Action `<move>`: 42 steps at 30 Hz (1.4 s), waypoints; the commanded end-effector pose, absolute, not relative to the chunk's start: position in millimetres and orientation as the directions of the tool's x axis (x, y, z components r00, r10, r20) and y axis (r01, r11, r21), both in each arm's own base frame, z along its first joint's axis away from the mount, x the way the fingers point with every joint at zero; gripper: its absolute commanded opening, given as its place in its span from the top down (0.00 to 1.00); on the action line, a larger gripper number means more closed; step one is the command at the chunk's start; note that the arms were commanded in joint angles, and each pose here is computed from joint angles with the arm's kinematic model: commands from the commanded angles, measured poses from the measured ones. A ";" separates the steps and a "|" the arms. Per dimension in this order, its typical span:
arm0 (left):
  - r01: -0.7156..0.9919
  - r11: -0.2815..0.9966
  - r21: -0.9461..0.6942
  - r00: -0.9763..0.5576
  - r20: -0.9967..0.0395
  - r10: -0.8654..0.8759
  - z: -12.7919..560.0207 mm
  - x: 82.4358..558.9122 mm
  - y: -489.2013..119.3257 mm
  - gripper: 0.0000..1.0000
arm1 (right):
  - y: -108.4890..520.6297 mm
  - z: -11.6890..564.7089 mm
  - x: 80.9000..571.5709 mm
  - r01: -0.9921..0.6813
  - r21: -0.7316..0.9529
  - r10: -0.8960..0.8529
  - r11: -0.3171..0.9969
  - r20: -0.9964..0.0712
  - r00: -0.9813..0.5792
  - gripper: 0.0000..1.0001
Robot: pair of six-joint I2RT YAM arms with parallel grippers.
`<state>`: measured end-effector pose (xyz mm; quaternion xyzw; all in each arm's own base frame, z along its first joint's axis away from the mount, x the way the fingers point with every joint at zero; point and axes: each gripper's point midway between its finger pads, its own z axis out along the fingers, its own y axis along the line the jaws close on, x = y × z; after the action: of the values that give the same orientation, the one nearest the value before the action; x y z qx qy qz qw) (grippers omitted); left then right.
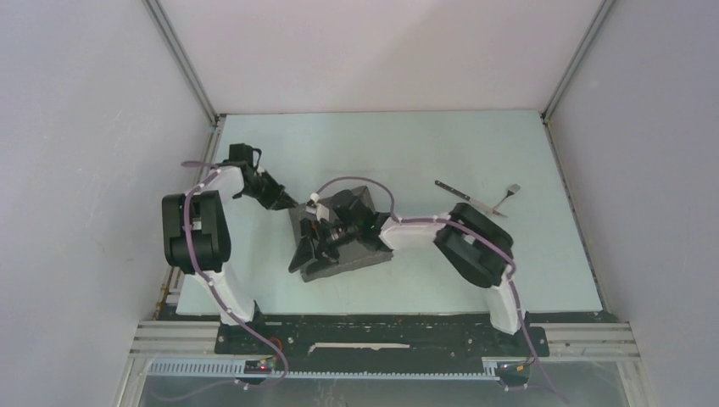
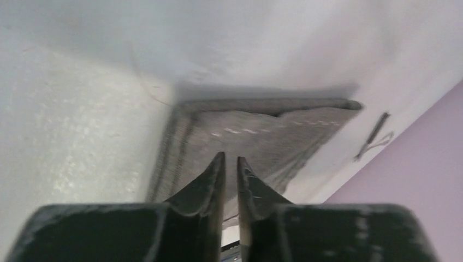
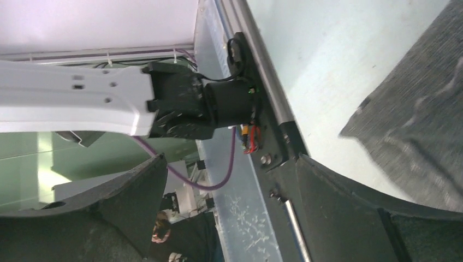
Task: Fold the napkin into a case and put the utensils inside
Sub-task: Smooth out the top corner of the smaller-rectangle-folded napkin at the center of the board, then pick up the upper triangle-folded napkin from the center of the board.
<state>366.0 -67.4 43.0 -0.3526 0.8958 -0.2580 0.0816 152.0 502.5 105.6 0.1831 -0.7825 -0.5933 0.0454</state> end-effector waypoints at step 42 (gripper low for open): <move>-0.320 0.836 -0.446 -0.495 -0.674 -0.549 263.6 290.6 -13.0 0.34 | 516.2 62.7 180.6 -0.531 0.045 -0.448 0.846 -0.478 -0.755 0.48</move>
<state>286.7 -14.7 256.7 -0.2611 0.8602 -0.1299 0.4184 184.7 511.9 61.2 0.2484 -0.9357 -0.0891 -0.2340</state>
